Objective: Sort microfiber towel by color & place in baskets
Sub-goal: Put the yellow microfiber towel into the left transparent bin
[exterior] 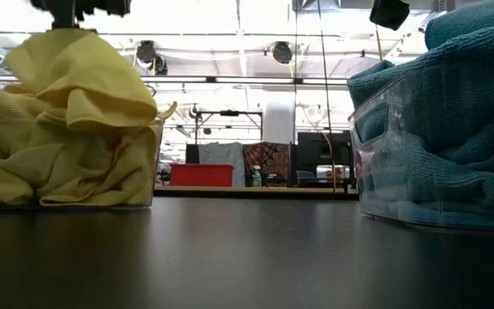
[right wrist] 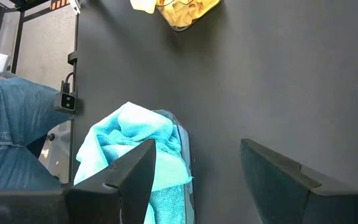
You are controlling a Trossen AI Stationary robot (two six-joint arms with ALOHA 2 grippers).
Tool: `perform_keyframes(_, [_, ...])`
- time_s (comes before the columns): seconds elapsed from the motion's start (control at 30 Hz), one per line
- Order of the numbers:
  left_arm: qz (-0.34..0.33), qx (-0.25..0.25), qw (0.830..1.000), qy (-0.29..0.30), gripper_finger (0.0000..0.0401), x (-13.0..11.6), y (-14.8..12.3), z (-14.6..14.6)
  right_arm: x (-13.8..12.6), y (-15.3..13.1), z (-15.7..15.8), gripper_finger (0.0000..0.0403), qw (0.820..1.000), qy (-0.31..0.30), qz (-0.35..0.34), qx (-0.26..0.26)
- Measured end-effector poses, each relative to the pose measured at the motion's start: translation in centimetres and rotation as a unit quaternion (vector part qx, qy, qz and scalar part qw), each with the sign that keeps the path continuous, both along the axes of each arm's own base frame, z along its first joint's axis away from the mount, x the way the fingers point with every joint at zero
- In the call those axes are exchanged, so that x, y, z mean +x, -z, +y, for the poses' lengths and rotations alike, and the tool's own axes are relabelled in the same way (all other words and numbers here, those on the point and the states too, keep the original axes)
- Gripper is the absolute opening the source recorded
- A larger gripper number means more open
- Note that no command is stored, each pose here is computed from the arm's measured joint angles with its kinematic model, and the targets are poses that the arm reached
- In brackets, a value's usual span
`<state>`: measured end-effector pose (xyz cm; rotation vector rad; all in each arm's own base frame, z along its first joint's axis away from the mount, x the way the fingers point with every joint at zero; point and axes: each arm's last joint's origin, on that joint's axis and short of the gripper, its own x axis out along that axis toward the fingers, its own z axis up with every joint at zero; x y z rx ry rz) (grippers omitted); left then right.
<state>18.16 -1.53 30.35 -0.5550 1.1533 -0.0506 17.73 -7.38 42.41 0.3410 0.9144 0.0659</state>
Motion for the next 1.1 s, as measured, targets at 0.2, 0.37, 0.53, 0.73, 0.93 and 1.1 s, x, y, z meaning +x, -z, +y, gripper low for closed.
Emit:
perform_keyframes(0.2, [-0.020,0.006,1.000,-0.006,0.0240,-0.2,-1.2,0.0,0.0,0.0,0.0,0.0226,1.000,0.000,0.000,0.000])
perform_keyframes(0.37, [-0.025,0.014,1.000,0.006,0.0233,0.4,-0.8,-0.5,0.0,0.0,0.0,0.0226,1.000,0.000,0.000,0.000])
perform_keyframes(0.53, [-0.005,0.069,0.998,0.011,0.0187,0.9,-0.1,-0.8,0.0,0.0,0.0,0.0226,1.000,-0.002,-0.001,-0.002])
perform_keyframes(0.73, [0.005,0.104,0.995,0.009,0.0074,2.1,0.7,-0.8,0.1,0.0,0.0,0.0226,1.000,-0.005,-0.004,-0.006])
perform_keyframes(0.93, [0.019,0.105,0.994,0.017,0.0014,3.3,2.5,-1.3,0.1,0.0,0.0,0.0226,1.000,-0.007,-0.007,-0.008])
perform_keyframes(1.1, [0.066,0.096,0.993,0.006,0.0014,3.8,6.1,-1.9,0.1,-0.1,0.0,0.0226,1.000,-0.007,-0.007,-0.009])
